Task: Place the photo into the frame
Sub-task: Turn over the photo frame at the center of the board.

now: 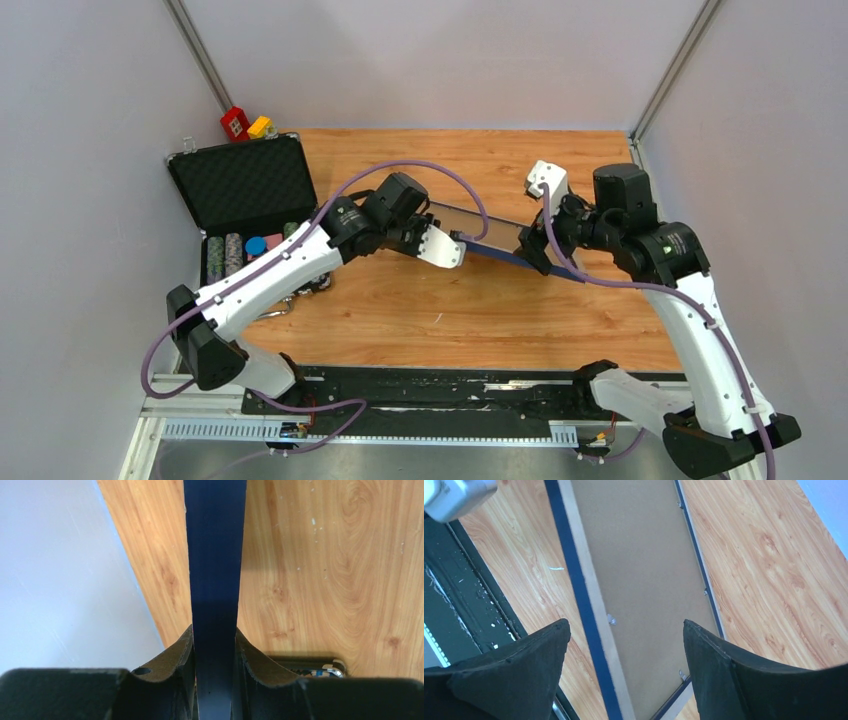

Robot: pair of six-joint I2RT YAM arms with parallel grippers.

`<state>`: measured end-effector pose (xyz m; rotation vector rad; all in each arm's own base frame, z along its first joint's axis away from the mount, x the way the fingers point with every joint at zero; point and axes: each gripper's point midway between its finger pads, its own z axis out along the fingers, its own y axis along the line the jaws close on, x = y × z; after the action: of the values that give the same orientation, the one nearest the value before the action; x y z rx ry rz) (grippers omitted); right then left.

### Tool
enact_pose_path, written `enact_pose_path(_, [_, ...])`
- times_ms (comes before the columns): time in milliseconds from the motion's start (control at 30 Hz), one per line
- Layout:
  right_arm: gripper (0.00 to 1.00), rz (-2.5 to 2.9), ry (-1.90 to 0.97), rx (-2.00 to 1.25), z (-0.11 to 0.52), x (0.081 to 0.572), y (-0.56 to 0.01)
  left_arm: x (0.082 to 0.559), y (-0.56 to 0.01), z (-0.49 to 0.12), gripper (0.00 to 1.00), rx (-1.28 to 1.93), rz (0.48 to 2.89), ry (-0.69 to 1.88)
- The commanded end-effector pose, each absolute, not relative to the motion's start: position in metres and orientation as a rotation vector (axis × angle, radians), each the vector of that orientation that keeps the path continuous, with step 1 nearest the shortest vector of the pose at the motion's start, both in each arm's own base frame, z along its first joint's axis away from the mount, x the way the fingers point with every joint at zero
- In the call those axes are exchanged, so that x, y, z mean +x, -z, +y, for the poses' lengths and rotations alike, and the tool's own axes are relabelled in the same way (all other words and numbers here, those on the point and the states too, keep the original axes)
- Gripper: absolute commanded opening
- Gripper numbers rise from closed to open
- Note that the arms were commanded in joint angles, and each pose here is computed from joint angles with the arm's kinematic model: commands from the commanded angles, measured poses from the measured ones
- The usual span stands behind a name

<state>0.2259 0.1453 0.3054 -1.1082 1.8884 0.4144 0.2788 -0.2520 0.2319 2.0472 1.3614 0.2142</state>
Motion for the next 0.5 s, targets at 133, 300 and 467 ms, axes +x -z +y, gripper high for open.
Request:
enact_pose_path(133, [0.85, 1.841, -0.408, -1.173, 0.155, 0.221, -0.317, 0.293, -0.283, -0.255, 0.0, 2.003, 1.344, -0.221])
enact_pose_path(300, [0.85, 1.857, -0.348, -1.192, 0.154, 0.229, -0.312, 0.293, -0.289, -0.259, 0.0, 2.022, 1.352, -0.195])
enact_pose_path(467, [0.84, 1.862, -0.313, -1.207, 0.155, 0.234, -0.311, 0.294, -0.291, -0.258, 0.0, 2.037, 1.352, -0.189])
